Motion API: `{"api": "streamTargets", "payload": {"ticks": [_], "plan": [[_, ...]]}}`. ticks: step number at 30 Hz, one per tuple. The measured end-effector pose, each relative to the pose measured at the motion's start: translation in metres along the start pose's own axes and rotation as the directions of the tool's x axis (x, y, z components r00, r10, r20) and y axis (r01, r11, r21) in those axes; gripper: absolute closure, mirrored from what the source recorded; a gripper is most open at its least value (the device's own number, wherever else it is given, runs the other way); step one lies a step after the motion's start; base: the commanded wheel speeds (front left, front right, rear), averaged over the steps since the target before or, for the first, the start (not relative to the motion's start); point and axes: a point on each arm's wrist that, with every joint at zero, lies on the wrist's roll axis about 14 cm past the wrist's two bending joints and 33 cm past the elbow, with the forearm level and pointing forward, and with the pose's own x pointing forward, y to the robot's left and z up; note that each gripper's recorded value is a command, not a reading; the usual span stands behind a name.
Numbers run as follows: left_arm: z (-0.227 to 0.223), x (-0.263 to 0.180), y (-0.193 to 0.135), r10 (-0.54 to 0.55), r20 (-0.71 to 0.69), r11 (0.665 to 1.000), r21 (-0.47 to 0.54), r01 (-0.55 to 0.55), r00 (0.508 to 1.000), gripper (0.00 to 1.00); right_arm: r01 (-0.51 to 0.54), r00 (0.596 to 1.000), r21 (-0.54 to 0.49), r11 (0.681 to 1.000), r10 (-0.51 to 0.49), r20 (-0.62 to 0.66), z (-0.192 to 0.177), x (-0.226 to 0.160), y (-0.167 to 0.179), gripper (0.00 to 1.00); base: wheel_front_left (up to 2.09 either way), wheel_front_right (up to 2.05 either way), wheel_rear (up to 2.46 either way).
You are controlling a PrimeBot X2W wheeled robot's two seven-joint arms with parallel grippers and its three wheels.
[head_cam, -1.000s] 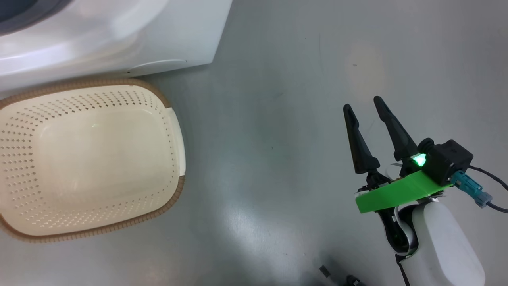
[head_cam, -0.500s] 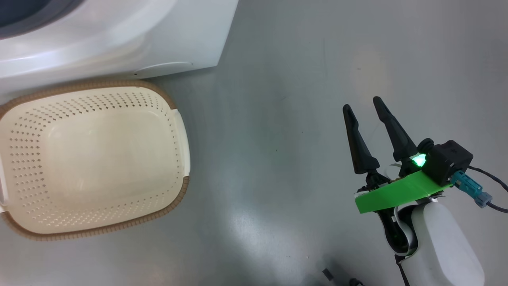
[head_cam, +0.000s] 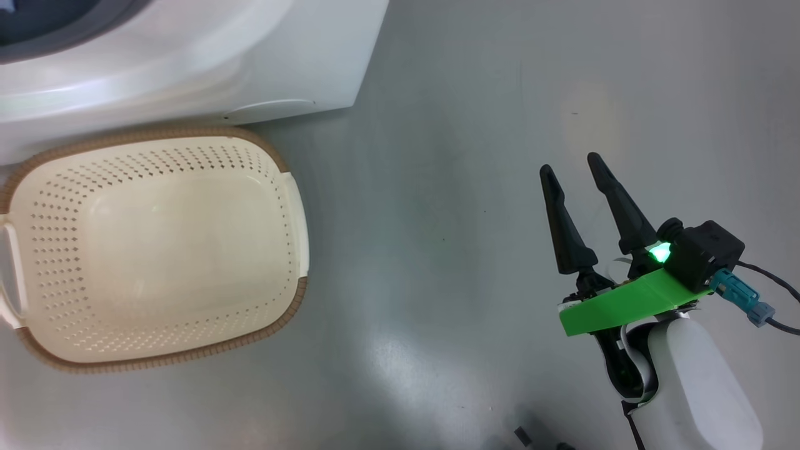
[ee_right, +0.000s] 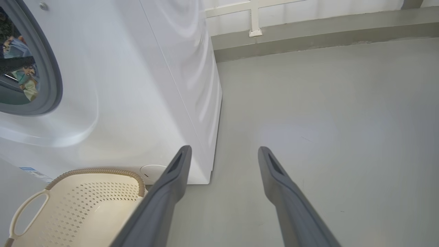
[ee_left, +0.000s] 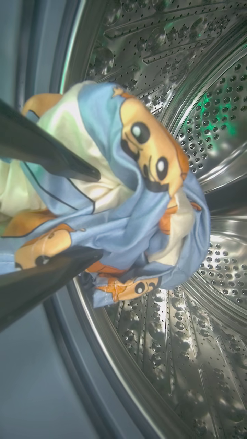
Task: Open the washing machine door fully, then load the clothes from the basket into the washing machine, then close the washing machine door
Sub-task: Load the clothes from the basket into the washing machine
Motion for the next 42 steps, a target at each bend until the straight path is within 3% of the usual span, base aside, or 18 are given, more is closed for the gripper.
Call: {"api": "streamTargets", "payload": {"ticks": [18, 42], "plan": [[0.027, -0.032, -0.008, -0.021, 0.094, 0.995, -0.1, 0.031, 0.995, 0.0, -0.023, 0.999, 0.008, 1.0, 0.022, 0.038, 0.017, -0.004, 0.01, 0.0, 0.0, 0.0, 0.0], [-0.002, -0.177, 0.003, 0.132, 0.115, 0.98, -0.164, -0.113, 0.984, 0.0, -0.062, 0.995, -0.047, 0.997, 0.066, 0.077, 0.047, -0.042, 0.012, 0.0, 0.0, 0.0, 0.0]]}}
